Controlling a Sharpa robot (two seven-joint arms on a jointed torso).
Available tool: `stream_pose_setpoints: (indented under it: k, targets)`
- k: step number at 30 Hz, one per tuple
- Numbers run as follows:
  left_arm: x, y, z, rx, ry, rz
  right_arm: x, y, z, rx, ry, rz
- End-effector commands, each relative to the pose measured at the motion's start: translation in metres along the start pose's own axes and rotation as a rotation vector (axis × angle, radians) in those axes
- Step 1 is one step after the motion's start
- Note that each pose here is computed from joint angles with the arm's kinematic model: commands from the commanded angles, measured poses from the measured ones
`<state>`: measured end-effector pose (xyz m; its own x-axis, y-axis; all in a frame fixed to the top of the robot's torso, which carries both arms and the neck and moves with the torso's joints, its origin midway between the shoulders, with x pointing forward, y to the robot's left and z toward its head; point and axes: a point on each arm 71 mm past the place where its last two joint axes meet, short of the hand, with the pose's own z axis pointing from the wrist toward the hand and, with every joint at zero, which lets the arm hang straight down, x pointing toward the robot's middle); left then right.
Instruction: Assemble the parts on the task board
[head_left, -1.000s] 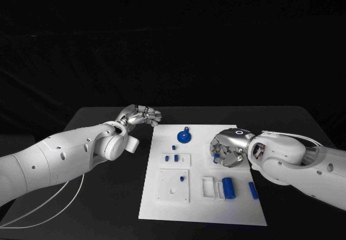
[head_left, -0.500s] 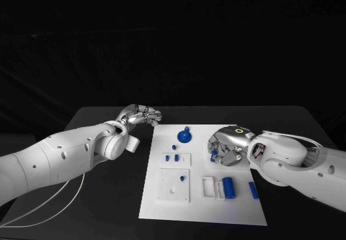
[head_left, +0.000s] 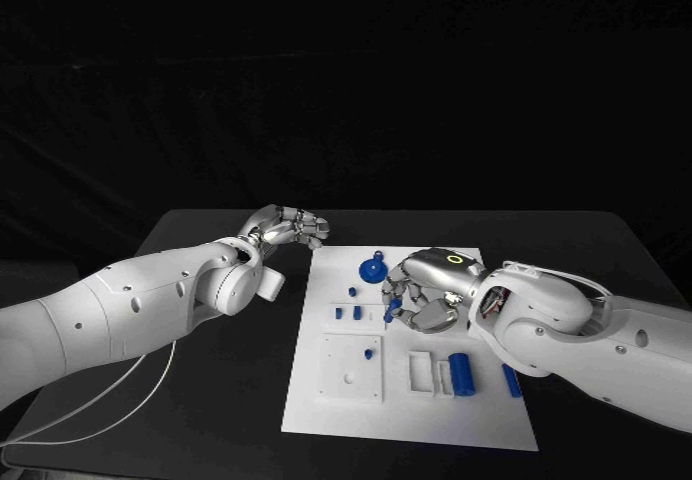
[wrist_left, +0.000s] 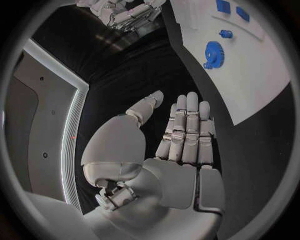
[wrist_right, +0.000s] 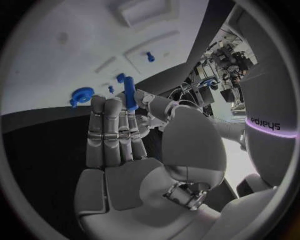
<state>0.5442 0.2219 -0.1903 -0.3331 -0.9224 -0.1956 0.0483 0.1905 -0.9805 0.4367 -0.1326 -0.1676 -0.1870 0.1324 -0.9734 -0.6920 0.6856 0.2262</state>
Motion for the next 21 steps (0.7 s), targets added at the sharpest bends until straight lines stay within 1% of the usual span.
stream_pose_setpoints:
  k: [1, 6, 12, 16, 21]
  targets:
    - [0.0027, -0.0014, 0.0006, 0.01, 0.012, -0.009, 0.009, 0.017, 0.007, -0.063, -0.007, 0.051]
    - [0.0035, -0.0015, 0.0011, 0.01, 0.014, -0.009, 0.021, 0.033, 0.017, -0.107, 0.009, 0.068]
    - [0.0055, -0.0019, 0.0019, 0.011, 0.018, -0.011, 0.034, 0.048, 0.026, -0.148, 0.032, 0.08]
    - [0.0076, -0.0022, 0.0027, 0.012, 0.022, -0.013, 0.042, 0.055, 0.029, -0.163, 0.055, 0.066]
    - [0.0083, -0.0024, 0.0028, 0.011, 0.024, -0.014, 0.053, 0.058, 0.03, -0.179, 0.066, 0.022]
